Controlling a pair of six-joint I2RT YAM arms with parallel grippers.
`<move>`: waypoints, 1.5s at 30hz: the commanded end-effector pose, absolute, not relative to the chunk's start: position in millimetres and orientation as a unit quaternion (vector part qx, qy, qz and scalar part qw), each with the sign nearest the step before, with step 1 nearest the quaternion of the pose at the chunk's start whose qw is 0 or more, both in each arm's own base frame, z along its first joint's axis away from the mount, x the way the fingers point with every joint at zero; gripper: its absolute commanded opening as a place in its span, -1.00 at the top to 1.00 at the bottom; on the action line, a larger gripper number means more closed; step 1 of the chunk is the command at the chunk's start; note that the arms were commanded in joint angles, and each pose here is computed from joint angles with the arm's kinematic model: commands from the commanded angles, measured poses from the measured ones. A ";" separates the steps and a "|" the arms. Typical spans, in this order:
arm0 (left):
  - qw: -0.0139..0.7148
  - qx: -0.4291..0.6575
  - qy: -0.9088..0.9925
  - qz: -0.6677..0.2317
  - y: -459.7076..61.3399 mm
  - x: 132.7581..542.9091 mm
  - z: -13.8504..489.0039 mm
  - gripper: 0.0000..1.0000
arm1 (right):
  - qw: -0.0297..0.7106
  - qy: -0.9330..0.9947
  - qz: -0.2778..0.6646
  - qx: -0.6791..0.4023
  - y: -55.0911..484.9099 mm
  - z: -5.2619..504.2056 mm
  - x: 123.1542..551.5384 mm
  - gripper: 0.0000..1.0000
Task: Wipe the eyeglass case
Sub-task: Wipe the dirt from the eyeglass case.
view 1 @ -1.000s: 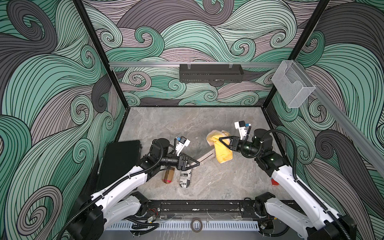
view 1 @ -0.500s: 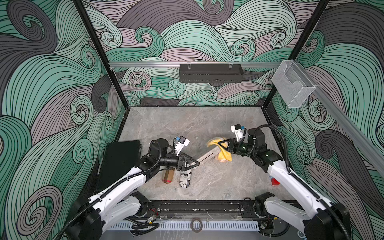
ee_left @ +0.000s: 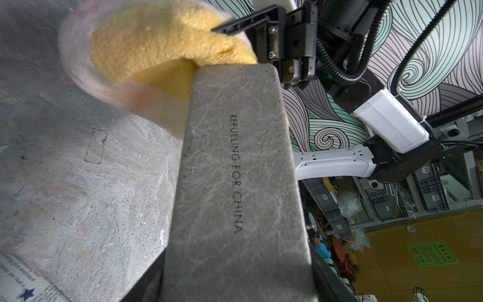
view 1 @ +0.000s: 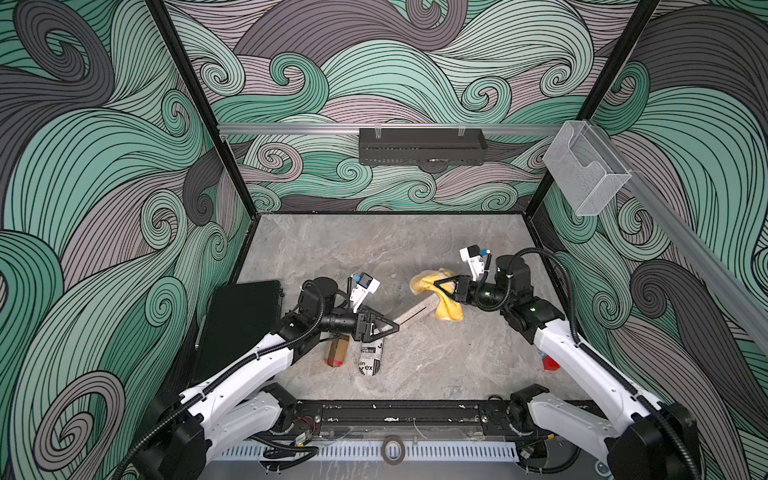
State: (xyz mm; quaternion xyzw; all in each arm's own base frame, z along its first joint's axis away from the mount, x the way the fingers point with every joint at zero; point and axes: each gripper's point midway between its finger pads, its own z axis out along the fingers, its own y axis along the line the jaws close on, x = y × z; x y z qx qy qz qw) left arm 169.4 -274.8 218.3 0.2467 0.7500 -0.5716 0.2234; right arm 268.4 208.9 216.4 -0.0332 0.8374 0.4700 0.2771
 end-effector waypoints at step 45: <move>0.464 0.477 0.747 -0.004 -297.7 190.0 193.9 0.05 | 0.109 0.853 0.353 -0.369 310.9 226.1 253.2 1.00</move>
